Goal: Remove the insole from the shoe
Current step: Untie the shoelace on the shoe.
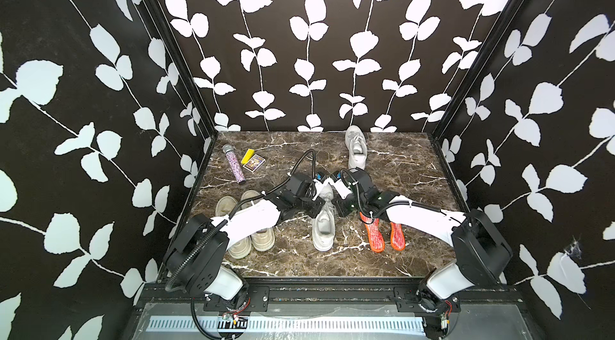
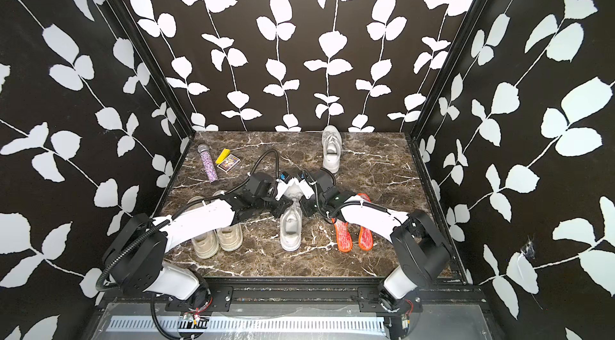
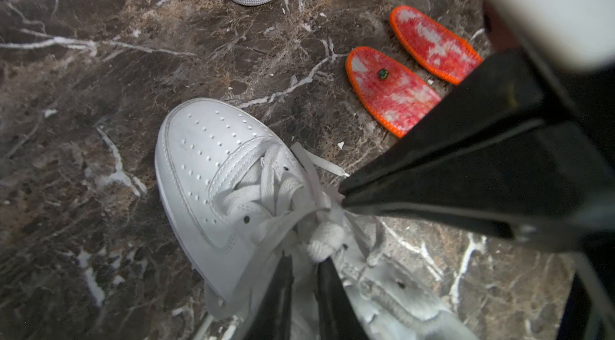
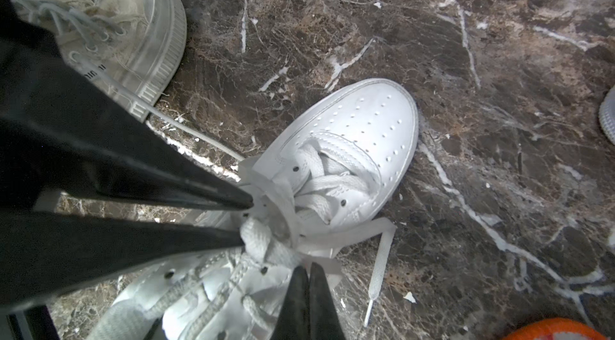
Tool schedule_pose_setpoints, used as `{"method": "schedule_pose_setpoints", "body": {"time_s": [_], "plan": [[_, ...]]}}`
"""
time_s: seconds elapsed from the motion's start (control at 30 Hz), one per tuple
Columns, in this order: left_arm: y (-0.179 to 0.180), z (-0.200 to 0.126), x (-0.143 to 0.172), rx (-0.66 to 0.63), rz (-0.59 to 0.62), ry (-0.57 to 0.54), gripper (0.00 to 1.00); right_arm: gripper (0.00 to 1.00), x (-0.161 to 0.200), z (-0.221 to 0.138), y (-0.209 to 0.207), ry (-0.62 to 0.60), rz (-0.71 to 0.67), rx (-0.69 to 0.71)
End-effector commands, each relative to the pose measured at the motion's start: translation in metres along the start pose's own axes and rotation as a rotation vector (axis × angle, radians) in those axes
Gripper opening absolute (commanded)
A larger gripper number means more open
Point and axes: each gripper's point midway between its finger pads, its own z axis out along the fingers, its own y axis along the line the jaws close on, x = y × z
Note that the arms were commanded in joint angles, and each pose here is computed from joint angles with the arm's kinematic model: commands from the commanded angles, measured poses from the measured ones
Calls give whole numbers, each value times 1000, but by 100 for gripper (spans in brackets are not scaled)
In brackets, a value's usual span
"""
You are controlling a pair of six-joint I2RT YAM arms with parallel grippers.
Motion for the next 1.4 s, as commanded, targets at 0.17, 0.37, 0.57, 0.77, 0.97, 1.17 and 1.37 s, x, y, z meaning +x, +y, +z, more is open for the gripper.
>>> {"method": "schedule_pose_setpoints", "body": {"time_s": [0.17,0.37,0.57,0.77,0.97,1.17,1.37], "plan": [[2,-2,-4,-12,12,-8,2,1,-15,-6,6,-74,-14,-5],[0,-6,-11,-5,-4,-44,0,20,-15,-4,15,-75,-26,-57],[-1,-6,-13,5,-12,-52,0,24,-14,3,18,-58,-34,-74],[3,-6,-12,-21,-20,-48,0,25,-15,0,29,-65,-48,-125],[8,-10,-12,-55,-20,-63,0,26,-14,-4,34,-81,-54,-150],[2,-10,-14,-17,-13,-68,0,24,-17,7,33,-69,-38,-142],[2,-17,-17,-30,-21,-91,0,14,-22,8,37,-70,-63,-134]]}}
